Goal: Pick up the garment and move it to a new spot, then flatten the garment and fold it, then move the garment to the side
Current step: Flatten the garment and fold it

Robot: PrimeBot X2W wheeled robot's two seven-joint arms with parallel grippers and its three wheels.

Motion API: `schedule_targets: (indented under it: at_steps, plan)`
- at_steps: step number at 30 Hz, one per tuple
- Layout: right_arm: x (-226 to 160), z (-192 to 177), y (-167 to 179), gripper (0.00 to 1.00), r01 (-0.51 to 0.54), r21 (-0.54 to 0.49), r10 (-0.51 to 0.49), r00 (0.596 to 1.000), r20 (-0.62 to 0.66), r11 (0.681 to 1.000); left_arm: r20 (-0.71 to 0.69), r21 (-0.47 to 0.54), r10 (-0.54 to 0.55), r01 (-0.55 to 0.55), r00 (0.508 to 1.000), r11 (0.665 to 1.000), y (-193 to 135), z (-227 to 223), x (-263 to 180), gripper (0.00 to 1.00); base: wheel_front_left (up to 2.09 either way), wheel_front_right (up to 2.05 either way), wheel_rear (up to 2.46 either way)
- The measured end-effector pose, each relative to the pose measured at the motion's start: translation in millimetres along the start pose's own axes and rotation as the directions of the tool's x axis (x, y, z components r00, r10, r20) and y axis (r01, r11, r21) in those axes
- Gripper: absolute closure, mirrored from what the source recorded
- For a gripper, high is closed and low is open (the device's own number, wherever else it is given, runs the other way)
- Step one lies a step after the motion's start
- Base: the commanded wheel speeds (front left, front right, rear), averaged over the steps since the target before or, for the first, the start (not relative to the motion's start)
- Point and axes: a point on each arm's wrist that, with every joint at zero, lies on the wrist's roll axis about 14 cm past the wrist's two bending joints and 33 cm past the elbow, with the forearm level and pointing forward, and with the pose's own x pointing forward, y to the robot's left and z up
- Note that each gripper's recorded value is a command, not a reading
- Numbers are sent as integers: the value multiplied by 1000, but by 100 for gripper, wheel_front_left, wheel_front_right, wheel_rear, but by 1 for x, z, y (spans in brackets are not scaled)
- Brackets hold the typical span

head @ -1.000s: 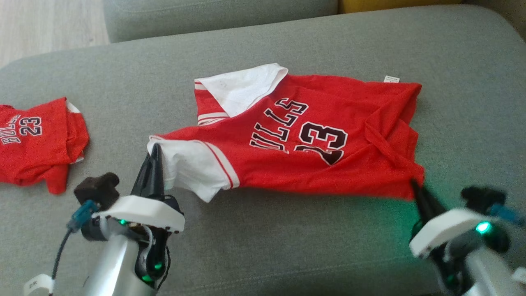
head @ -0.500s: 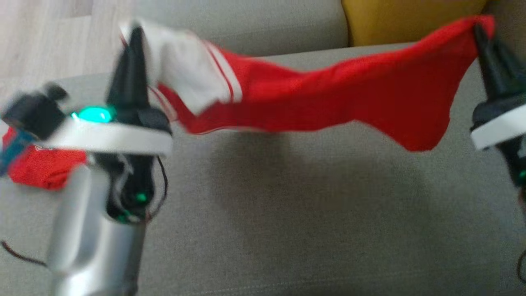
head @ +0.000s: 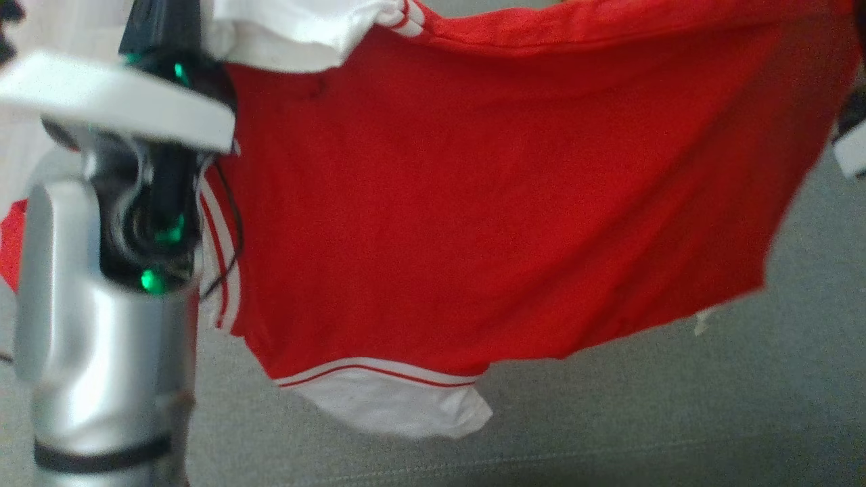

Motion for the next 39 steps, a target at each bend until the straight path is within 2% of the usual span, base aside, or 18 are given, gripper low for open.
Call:
schedule_targets:
  at_steps: [4,8,11,14,17,20,25,28,33,36,39]
  plan:
    - [33,-11,8,100,-33,17,34,997,-67,999,-97,49,59,-54,994,997,32,-21,32,100,0,0,0]
    - [91,-7,7,100,-46,52,49,997,-67,998,-124,115,67,-52,990,992,57,-32,84,100,0,0,0]
    - [142,14,-3,100,-26,14,26,1000,17,1000,-79,128,63,-53,995,990,73,-32,127,100,0,0,0]
    - [185,28,-20,100,23,27,-26,990,137,999,13,164,61,-62,998,985,95,-30,161,100,0,0,0]
    - [215,1,-28,100,51,26,-54,986,159,998,54,155,86,-94,995,984,126,-45,176,100,0,0,0]
    - [231,-69,-24,100,58,73,-62,996,63,996,1,151,134,-133,991,980,160,-85,171,100,0,0,0]
    - [228,-176,2,100,46,158,-26,992,-127,986,-115,189,195,-171,974,967,199,-138,141,100,0,0,0]
    - [206,-236,17,100,64,216,-3,963,-271,974,-211,236,222,-171,952,957,217,-173,109,100,0,0,0]
    - [148,-307,41,100,83,256,60,860,-506,963,-399,289,300,-192,866,938,238,-229,29,100,0,0,0]
    - [116,-329,54,100,77,265,104,790,-605,961,-480,320,344,-204,807,925,247,-245,-20,100,0,0,0]
    - [88,-340,53,100,74,241,112,729,-676,968,-538,349,374,-205,755,915,249,-252,-61,100,0,0,0]
